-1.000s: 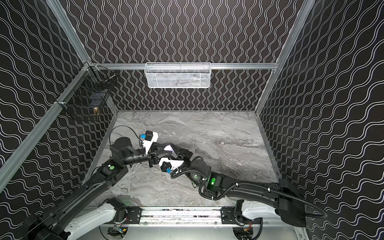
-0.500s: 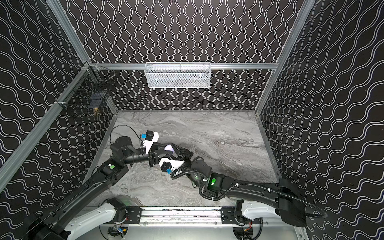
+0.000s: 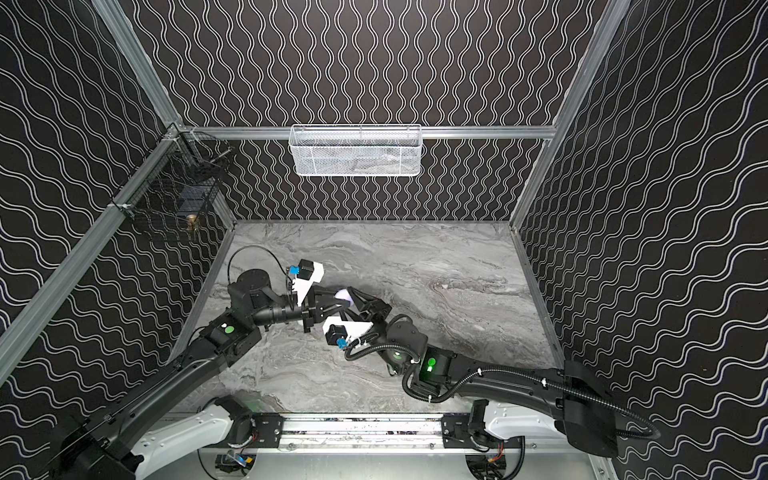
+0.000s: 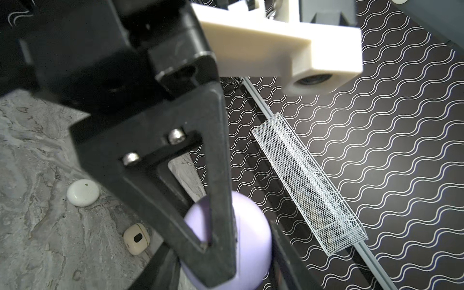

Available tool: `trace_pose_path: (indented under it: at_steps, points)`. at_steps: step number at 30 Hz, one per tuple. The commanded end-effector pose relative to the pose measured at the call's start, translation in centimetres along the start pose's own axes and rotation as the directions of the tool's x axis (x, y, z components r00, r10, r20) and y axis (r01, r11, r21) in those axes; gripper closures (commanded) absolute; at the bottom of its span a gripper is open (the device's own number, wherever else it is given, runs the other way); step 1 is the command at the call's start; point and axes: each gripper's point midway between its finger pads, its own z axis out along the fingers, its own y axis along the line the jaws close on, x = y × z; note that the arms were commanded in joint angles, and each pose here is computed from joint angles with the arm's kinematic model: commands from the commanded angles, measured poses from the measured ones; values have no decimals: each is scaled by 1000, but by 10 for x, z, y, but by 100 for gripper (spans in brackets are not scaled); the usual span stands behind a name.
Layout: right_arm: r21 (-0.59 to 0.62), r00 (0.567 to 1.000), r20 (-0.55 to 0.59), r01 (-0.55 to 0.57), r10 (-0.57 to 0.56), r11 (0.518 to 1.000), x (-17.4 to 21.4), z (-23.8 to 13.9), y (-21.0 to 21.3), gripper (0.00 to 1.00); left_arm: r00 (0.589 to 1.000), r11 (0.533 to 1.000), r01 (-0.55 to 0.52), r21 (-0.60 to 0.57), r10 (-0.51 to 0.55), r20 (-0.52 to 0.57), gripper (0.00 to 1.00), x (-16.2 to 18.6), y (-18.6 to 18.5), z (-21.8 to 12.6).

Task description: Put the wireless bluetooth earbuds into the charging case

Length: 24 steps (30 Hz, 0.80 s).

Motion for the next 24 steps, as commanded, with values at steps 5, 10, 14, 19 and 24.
trace_pose_path:
  at_steps: [5,10,14,19,24]
  points:
    - [66,975,164,-164,152,984,-19,-25,-24,24,998,998,-56,-8,56,-19,100,13,-2,-4]
    - [-57,921,228,-312,317,948,-21,-52,-14,30,993,993,-119,4,119,17,100,15,-8,-8]
    - [-76,883,255,-388,394,919,-24,-65,-24,35,988,988,-154,32,152,33,100,19,-11,-7]
    - [-121,878,260,-383,402,916,-29,-67,-20,36,979,978,-199,60,195,68,100,16,-22,-13]
    - [-141,900,209,-361,384,922,-27,-49,-6,38,971,969,-227,97,218,94,100,15,-33,-17]
